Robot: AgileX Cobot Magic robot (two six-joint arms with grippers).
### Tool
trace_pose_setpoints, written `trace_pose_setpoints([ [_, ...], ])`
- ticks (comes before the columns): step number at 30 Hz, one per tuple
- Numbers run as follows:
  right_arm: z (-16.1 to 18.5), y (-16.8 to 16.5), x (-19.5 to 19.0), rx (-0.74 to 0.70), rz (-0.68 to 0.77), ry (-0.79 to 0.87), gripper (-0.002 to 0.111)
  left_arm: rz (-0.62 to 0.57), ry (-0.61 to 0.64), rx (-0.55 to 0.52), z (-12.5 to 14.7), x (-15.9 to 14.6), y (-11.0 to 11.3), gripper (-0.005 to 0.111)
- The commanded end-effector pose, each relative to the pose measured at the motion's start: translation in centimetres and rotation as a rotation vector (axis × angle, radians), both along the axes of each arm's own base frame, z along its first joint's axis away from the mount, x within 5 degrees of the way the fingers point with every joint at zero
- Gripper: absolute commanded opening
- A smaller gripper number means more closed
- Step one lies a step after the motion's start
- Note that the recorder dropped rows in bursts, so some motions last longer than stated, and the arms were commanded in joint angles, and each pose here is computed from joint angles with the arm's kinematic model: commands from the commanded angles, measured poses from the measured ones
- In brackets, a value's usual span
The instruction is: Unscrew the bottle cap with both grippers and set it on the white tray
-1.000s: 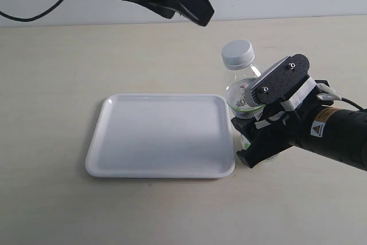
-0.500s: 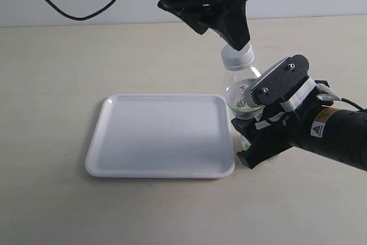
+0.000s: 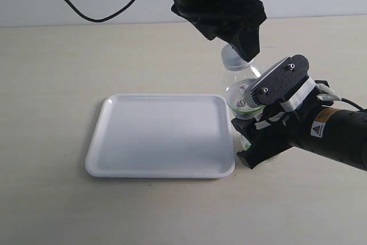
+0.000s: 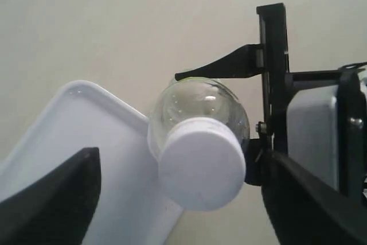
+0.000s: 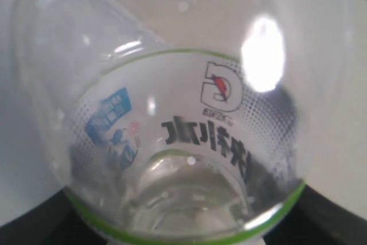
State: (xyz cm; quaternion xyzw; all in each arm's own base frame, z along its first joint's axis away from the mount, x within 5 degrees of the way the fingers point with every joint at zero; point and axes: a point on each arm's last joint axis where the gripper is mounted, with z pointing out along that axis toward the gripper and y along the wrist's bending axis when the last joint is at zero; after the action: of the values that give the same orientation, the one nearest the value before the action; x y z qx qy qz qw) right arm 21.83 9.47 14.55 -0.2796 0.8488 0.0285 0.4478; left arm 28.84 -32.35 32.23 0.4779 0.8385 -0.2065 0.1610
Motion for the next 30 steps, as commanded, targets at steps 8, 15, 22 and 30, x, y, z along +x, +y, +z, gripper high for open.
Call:
trace_pose_setpoints([
  [8, 0.51, 0.19, 0.17, 0.003, 0.016, -0.04, 0.0, 0.006, -0.003, -0.001, -0.86, 0.29, -0.79, 0.074],
  [15, 0.51, 0.19, 0.17, 0.003, 0.016, -0.04, 0.0, 0.003, 0.003, 0.003, -0.89, 0.22, -0.76, 0.054],
  [22, 0.51, 0.18, 0.17, 0.004, 0.015, -0.039, 0.0, -0.011, 0.036, 0.024, -1.0, -0.09, -0.6, 0.009],
  [30, 0.58, 0.21, 0.21, 0.006, 0.016, -0.048, 0.0, 0.001, 0.068, -0.001, -0.89, -0.29, -0.8, 0.0],
])
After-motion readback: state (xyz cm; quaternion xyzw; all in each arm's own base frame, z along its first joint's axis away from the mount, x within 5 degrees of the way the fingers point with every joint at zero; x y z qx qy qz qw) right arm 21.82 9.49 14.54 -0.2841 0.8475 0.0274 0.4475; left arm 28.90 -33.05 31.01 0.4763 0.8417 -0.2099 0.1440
